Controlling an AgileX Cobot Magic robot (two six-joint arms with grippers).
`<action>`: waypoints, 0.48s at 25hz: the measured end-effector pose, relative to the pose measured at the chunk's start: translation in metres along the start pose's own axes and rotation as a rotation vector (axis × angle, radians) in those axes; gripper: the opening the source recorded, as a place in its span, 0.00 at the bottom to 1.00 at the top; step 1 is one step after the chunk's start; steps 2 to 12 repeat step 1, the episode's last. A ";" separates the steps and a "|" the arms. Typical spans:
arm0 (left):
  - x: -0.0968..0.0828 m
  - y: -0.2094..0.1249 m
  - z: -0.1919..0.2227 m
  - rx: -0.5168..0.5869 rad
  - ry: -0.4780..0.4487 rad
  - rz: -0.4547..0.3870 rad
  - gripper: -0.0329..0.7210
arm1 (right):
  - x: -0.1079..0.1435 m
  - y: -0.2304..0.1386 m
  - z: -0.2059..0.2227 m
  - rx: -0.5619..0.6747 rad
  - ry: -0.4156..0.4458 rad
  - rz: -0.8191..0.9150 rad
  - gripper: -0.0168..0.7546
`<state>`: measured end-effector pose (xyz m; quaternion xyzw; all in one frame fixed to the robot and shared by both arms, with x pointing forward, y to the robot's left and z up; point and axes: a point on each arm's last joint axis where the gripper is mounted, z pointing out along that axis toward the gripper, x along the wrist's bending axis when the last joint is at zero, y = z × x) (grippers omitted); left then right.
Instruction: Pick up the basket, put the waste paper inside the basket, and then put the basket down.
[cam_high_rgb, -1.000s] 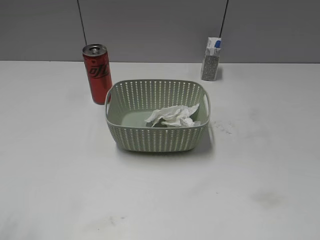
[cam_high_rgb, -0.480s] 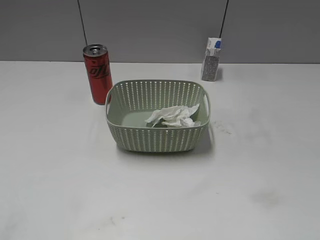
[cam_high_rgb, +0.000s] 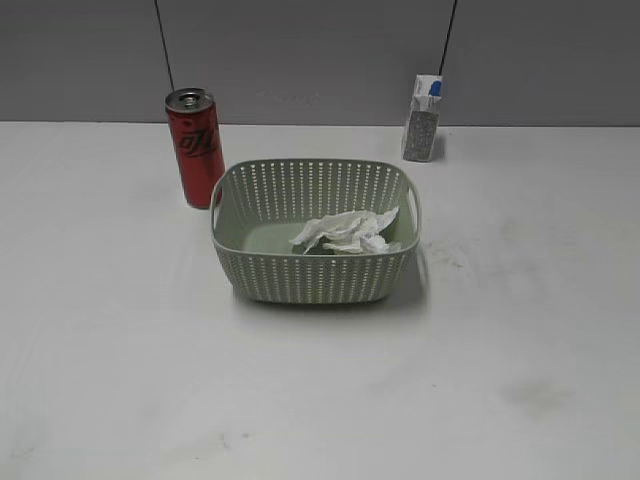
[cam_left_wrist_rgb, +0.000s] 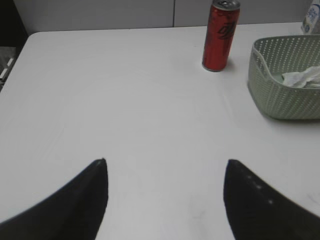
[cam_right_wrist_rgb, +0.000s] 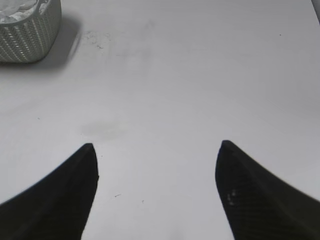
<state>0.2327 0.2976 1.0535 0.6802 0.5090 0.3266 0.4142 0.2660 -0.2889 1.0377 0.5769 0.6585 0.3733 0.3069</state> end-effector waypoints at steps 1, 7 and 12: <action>0.000 0.000 0.000 0.000 0.012 -0.006 0.77 | 0.000 0.000 0.000 0.000 0.000 0.000 0.74; 0.000 0.000 0.000 0.000 0.012 -0.006 0.77 | 0.000 0.000 0.000 0.000 0.000 0.000 0.74; 0.000 0.000 0.000 0.000 0.012 -0.006 0.77 | 0.000 0.000 0.000 0.000 0.000 0.000 0.74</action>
